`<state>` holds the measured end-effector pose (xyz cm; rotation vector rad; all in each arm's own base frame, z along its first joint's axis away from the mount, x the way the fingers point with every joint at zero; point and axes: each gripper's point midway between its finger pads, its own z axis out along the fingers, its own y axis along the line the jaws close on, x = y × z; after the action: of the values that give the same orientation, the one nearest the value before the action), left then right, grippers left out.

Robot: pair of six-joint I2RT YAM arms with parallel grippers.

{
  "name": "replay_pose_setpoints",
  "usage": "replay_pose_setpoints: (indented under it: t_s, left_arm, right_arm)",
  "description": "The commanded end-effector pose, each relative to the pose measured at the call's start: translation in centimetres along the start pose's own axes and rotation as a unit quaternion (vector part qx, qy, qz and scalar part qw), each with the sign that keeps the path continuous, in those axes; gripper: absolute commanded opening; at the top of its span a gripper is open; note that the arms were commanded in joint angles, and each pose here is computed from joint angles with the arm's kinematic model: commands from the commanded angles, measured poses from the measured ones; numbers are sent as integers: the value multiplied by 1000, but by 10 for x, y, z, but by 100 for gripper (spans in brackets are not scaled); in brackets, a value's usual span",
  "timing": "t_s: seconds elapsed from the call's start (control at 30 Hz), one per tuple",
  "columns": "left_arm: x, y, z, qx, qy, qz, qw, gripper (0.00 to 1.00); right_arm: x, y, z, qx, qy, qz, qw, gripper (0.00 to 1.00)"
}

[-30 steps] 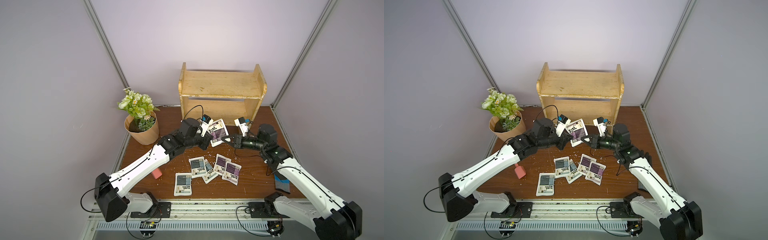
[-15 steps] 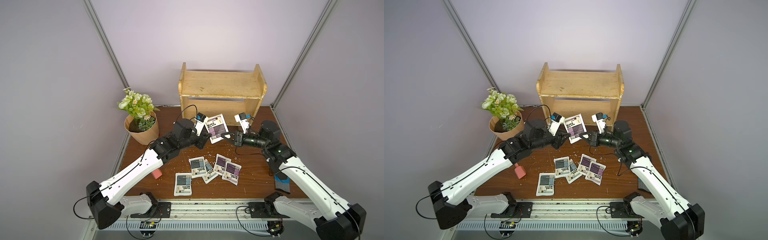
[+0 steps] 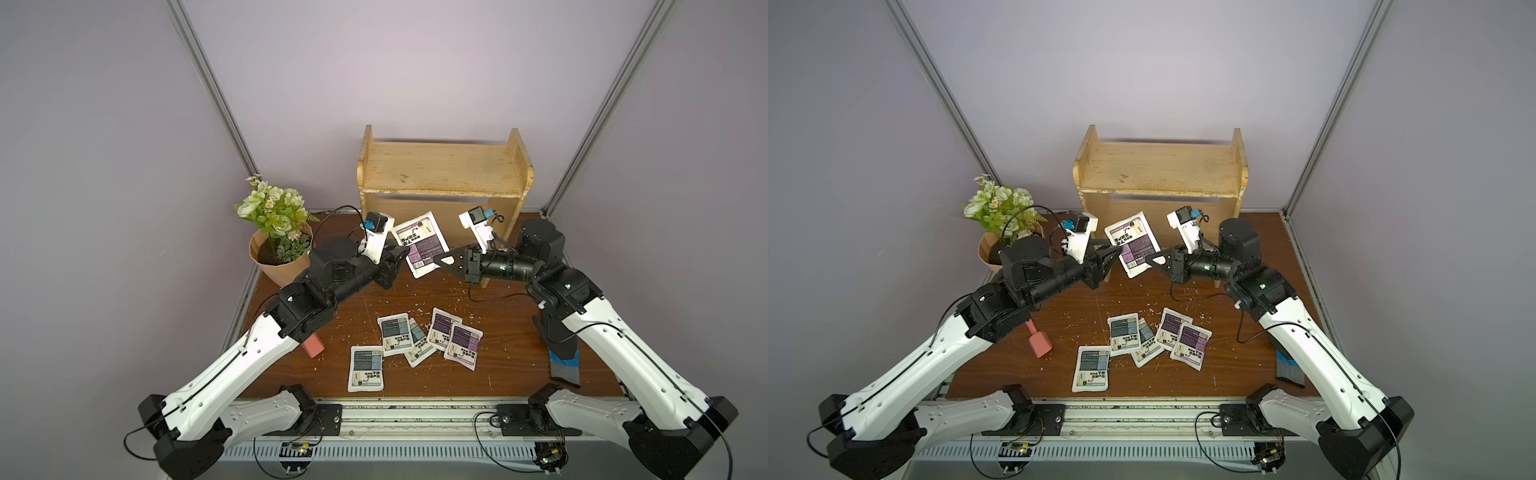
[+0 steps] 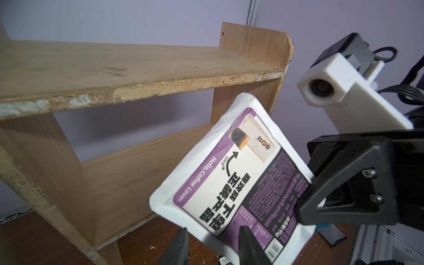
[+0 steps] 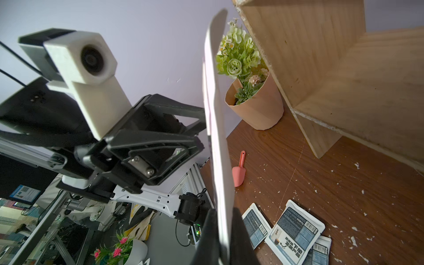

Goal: Place the bagged coffee beans on the shelf by color
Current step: Pick up the bagged coffee beans at the center of the board, then place the bagged coffee beans on the shelf.

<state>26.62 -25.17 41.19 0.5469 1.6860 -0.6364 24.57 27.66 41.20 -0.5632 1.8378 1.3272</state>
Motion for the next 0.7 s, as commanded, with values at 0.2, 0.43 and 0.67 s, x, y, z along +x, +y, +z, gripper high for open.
replay_pose_setpoints:
  t_s: [0.2,0.43,0.67]
  left_arm:
    - [-82,2,-23,-15,-125,5,992,39]
    - [-114,17,-31,-62,-183,0,981,41]
    - [-79,41,-12,-128,-127,1,984,41]
  right_arm:
    - [-99,45,-1,-8,-87,-80,993,0]
    - [-154,20,35,21,-133,-2,991,0]
    - [-207,19,42,14,-212,64,975,0]
